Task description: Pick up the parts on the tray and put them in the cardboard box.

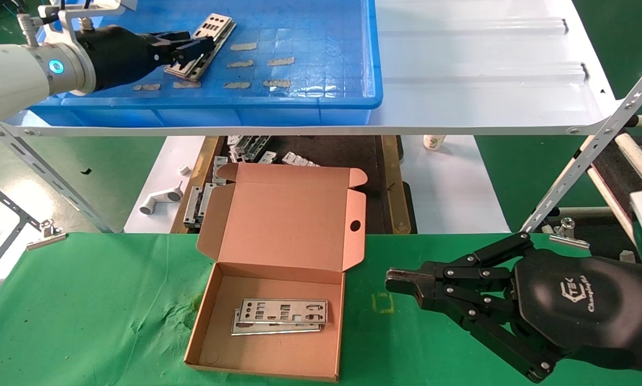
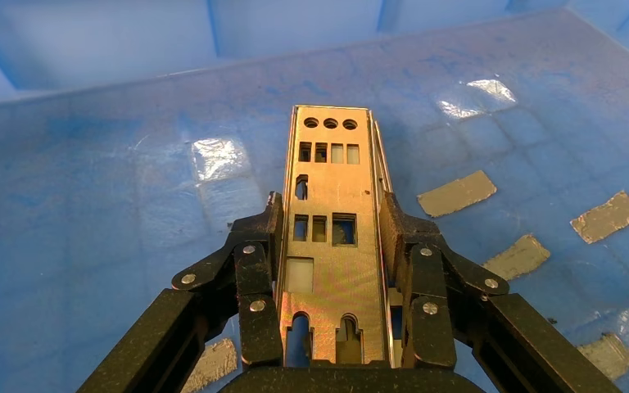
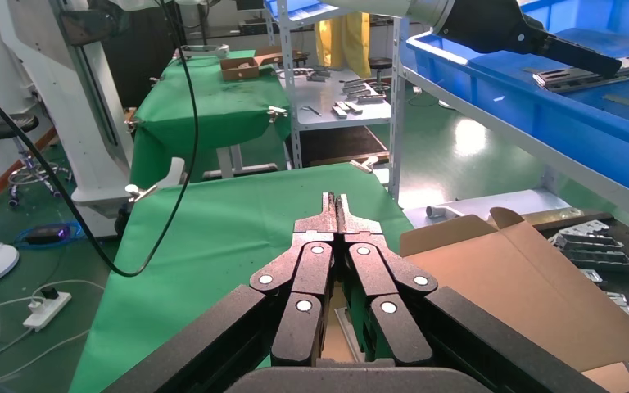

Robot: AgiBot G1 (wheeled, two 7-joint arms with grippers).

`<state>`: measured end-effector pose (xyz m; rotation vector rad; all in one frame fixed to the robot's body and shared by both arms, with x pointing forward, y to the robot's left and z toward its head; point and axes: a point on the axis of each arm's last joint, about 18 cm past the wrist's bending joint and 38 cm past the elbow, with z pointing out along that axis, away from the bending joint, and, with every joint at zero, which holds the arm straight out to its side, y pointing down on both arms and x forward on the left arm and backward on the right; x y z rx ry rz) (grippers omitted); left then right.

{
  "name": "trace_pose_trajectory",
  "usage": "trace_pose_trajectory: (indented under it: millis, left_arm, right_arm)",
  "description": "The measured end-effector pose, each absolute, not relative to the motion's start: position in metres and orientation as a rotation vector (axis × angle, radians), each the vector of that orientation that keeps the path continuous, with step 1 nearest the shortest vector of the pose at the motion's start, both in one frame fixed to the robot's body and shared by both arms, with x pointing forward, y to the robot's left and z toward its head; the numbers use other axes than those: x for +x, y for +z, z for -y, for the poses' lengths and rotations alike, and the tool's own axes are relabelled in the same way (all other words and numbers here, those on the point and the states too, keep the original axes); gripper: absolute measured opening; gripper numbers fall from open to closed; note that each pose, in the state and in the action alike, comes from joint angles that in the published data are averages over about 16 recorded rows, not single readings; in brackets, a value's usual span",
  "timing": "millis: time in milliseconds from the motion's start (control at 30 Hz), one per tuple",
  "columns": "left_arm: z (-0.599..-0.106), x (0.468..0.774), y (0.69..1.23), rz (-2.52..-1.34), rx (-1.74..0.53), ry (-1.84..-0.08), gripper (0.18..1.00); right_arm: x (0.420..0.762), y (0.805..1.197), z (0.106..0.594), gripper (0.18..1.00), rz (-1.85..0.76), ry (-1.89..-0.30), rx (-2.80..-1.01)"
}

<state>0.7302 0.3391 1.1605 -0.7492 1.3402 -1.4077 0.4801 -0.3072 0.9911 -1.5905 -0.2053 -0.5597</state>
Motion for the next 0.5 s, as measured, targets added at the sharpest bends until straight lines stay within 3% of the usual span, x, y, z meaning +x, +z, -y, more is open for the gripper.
trace_pose_trajectory:
  millis: [500]
  left_arm:
    - [-0.34, 0.721, 1.177, -1.333, -0.695, -1.42, 0.45]
  right_arm:
    - [0.48, 0.991, 0.307, 0.191, 0.205, -0.56, -1.59]
